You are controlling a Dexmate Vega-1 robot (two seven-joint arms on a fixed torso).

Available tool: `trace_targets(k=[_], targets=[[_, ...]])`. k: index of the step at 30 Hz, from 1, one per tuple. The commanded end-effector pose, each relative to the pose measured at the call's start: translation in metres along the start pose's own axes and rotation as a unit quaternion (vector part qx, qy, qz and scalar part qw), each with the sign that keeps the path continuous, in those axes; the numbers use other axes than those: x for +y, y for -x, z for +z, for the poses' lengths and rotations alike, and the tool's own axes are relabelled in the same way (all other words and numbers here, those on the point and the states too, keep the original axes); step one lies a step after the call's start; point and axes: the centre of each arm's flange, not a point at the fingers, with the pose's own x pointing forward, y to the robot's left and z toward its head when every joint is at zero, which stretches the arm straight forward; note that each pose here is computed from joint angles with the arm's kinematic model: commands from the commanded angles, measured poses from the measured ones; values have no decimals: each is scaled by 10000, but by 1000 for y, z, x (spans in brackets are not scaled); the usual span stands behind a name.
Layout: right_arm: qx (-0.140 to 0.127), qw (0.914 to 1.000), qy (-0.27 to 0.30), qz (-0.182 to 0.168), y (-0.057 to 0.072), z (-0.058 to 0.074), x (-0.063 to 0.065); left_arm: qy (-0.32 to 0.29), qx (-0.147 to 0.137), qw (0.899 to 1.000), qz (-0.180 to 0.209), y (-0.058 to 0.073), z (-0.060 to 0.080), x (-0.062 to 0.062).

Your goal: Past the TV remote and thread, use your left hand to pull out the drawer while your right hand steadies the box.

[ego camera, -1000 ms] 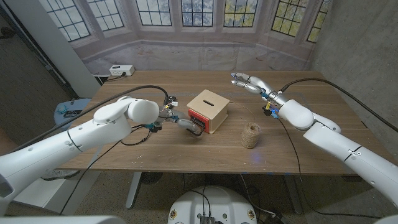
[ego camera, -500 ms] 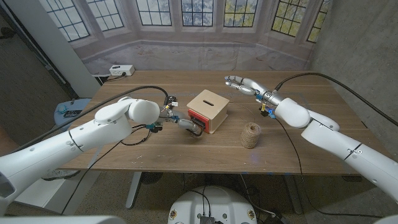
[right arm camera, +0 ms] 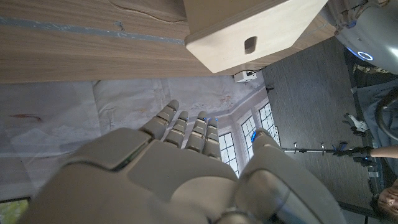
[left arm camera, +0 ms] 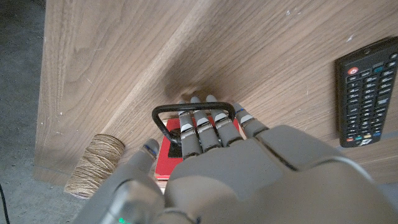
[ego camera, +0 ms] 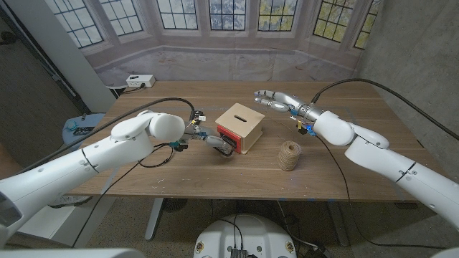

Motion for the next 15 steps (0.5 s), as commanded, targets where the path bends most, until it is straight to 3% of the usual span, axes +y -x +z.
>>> trace_targets(k=[1,15], targets=[[55,9984,524,200,-3,11,5,12,-15,10000,7,-3,0,3],[52,9960,814,366,-1,18,8,134,12,9999,-46,-2,4,-2]])
